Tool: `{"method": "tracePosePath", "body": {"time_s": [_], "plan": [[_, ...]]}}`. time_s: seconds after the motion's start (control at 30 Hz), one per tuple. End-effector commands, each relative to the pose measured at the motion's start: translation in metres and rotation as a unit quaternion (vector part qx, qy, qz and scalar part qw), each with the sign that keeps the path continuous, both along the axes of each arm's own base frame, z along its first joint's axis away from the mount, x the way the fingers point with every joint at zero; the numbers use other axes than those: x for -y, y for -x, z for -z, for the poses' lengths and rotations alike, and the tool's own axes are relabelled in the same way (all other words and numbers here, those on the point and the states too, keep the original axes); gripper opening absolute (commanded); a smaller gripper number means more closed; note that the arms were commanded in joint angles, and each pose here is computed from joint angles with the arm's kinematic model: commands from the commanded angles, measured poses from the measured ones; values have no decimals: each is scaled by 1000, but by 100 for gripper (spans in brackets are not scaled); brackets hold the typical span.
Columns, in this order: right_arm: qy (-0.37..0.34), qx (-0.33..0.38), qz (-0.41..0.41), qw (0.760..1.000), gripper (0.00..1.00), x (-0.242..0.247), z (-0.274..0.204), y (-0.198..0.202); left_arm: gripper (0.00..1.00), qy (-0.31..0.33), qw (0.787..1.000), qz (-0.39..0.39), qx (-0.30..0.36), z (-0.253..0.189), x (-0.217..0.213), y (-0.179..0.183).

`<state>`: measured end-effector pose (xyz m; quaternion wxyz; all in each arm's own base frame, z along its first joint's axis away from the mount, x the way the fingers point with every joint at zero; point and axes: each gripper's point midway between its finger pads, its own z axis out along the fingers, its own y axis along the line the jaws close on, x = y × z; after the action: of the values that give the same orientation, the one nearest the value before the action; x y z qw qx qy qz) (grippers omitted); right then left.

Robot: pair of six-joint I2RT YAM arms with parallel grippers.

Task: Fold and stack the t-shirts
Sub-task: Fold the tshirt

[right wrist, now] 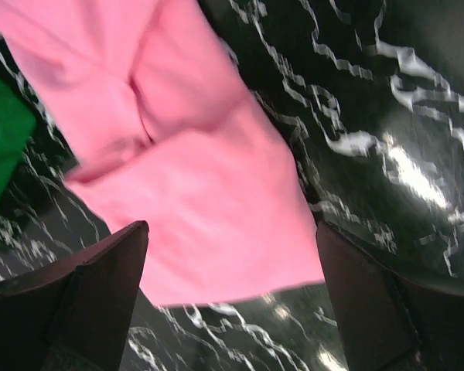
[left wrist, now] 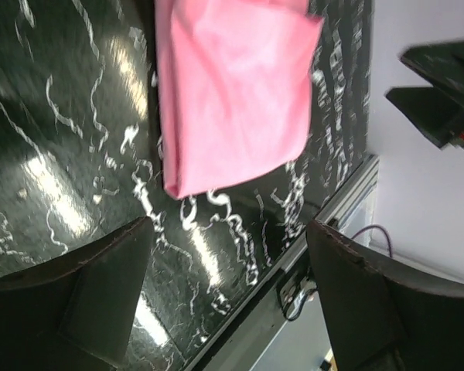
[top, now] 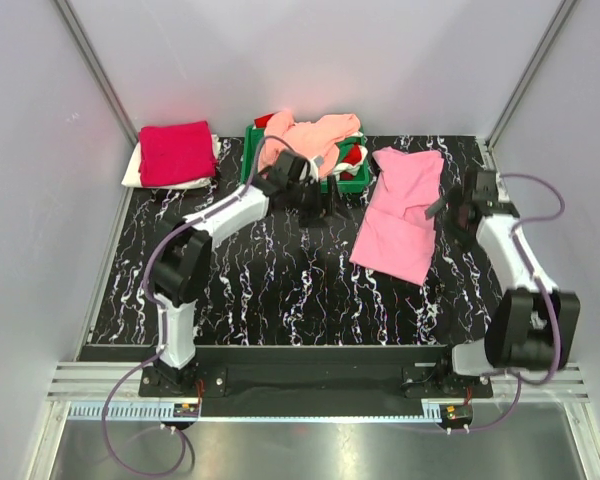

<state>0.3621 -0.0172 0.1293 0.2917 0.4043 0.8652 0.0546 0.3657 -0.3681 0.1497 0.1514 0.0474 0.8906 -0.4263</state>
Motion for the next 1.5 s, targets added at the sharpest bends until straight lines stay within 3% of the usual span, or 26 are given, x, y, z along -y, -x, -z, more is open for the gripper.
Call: {"method": "tracePosePath", "body": {"time_s": [0.0, 0.33, 0.73, 0.97, 1.07, 1.2, 1.23, 1.33, 1.47], "plan": [[-34, -16, -37, 999, 97, -20, 21, 43, 84, -1, 1000, 2, -3, 35, 9, 13], [-114, -62, -70, 989, 80, -53, 90, 98, 74, -5, 998, 0, -61, 89, 18, 39], [-118, -88, -60, 987, 66, -53, 120, 101, 63, -15, 997, 18, -79, 110, 37, 58], [-119, -93, -61, 987, 40, -53, 126, 103, 56, -15, 996, 23, -83, 118, 52, 61], [-117, -95, -58, 987, 30, -52, 126, 104, 45, -12, 996, 21, -81, 119, 58, 55], [-113, -92, -59, 988, 14, -51, 120, 103, 14, -9, 996, 22, -80, 115, 66, 49], [-114, -90, -59, 988, 11, -51, 118, 102, 2, -8, 997, 23, -78, 113, 67, 48], [-117, -80, -61, 988, 0, -53, 106, 101, 0, -4, 997, 24, -67, 97, 67, 50], [-128, -75, -66, 987, 0, -58, 88, 107, 0, -12, 998, 23, -57, 79, 56, 69]]}}
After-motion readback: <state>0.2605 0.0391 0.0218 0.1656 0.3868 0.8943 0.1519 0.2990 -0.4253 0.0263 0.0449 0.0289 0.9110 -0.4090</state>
